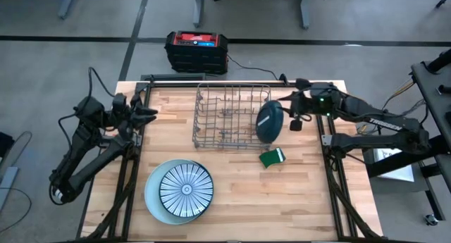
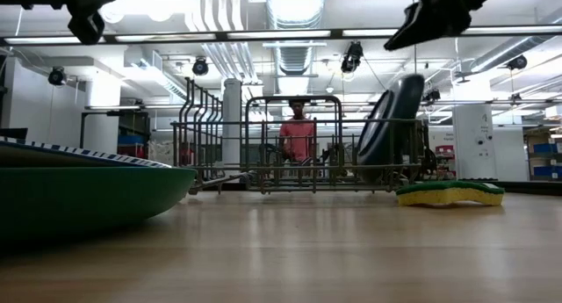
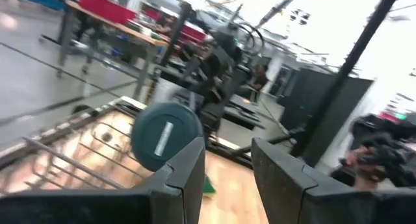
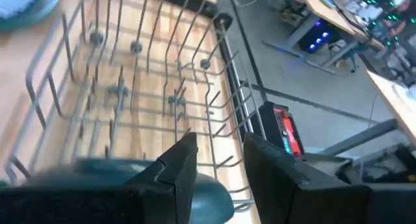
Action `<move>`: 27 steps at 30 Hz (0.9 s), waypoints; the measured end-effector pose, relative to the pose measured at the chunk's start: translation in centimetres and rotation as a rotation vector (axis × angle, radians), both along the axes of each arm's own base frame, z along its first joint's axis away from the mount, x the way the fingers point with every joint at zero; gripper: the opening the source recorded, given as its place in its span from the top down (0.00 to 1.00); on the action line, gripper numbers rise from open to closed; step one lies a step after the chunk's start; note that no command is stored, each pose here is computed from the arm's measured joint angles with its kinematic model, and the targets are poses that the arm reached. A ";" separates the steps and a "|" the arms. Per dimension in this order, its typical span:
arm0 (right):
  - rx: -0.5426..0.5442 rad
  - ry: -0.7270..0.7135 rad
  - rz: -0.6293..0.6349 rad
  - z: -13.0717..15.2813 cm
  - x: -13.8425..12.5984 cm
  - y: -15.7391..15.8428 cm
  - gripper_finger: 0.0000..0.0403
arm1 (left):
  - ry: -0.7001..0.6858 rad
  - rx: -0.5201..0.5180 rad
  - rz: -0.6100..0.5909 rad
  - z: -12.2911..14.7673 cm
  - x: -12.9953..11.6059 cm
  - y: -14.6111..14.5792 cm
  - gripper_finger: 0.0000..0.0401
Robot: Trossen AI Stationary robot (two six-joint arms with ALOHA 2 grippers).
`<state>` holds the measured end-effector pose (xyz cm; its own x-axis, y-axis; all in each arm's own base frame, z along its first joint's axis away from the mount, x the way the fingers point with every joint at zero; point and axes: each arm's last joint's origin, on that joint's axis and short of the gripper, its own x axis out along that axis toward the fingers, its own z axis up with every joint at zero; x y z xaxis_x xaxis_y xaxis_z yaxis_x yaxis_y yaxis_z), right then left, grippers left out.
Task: Sort dishes
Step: Put the blue plate into the dish rack
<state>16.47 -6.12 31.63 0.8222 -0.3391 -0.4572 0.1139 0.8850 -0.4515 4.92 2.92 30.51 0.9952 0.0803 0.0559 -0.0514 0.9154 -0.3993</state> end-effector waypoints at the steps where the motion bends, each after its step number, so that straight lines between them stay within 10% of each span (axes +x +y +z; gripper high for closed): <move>1: 0.019 -0.020 -0.012 0.2 -0.2 0.1 0.71 | 0.002 -0.010 -0.008 0.1 0.0 -0.1 0.71; 10: 0.289 -0.236 -0.108 1.5 -1.5 0.7 0.74 | 0.006 -0.038 -0.067 2.1 -1.0 -1.5 0.71; 27: 0.612 -0.314 0.405 1.2 6.9 -0.4 0.80 | 0.020 -0.113 -0.114 2.4 1.2 1.1 0.71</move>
<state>23.33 -6.47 32.80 0.9491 0.2500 -0.1918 -0.2285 0.9652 0.1274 6.11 4.01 32.89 0.9990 -0.0287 0.0331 0.0414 0.8648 -0.5004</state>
